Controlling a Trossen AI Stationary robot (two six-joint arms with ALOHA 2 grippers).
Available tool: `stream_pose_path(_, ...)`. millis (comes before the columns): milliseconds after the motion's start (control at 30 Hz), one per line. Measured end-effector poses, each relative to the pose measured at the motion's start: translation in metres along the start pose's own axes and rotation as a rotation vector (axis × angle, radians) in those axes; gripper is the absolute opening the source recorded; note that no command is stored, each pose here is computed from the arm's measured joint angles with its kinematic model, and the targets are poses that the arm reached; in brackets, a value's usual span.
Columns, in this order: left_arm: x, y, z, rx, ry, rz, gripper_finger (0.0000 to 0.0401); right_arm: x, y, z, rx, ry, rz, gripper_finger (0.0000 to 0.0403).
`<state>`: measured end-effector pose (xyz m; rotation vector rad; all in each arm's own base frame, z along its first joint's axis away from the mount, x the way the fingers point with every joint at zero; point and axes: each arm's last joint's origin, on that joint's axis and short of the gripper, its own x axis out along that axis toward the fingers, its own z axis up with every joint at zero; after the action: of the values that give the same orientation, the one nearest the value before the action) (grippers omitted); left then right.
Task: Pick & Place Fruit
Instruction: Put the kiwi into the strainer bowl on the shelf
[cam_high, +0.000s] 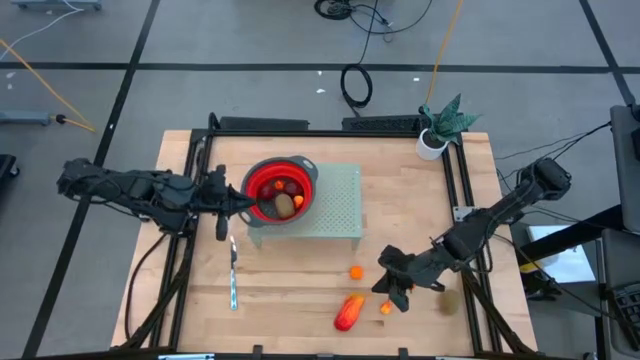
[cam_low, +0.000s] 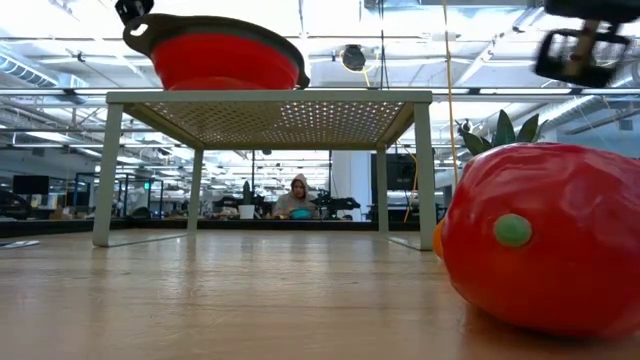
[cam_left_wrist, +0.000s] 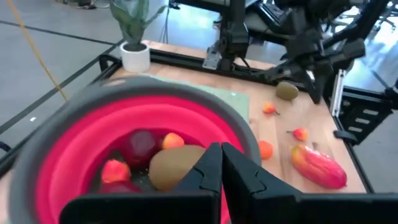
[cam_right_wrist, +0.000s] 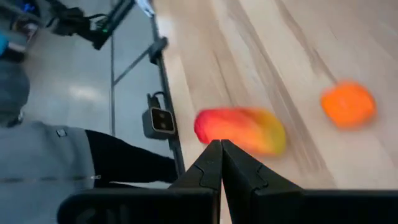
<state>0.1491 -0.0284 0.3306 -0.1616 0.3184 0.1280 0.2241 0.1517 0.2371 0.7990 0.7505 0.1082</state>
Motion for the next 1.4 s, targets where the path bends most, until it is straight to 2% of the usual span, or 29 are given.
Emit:
stream_pose_path(167, 0.006, -0.002, -0.015, -0.003, -0.013, -0.026, 0.0005, -0.015, 0.001, -0.01, 0.156, 0.056, -0.037, 0.0)
stream_pose_path(433, 0.01, -0.004, -0.022, 0.003, -0.013, -0.042, 0.0006, -0.028, 0.011, -0.033, 0.394, 0.138, -0.03, 0.0)
stream_pose_path(667, 0.01, -0.004, -0.022, 0.014, -0.013, -0.042, 0.0002, -0.036, 0.003, -0.057, 0.613, 0.362, -0.207, 0.0)
stream_pose_path(867, 0.01, -0.004, -0.022, 0.006, -0.013, -0.043, 0.0007, -0.041, 0.001, -0.068, 0.759, 0.513, -0.303, 0.0)
stream_pose_path(1067, 0.01, -0.004, -0.022, 0.004, -0.012, -0.043, 0.0008, -0.045, -0.005, -0.074, 0.864, 0.569, -0.442, 0.0)
stream_pose_path(1300, 0.01, -0.004, -0.022, -0.005, -0.012, -0.042, 0.0002, -0.053, -0.018, -0.079, 0.985, 0.619, -0.67, 0.0)
stream_pose_path(1400, 0.01, -0.004, -0.022, -0.008, -0.012, -0.042, 0.0006, -0.054, -0.019, -0.079, 1.008, 0.627, -0.705, 0.0)
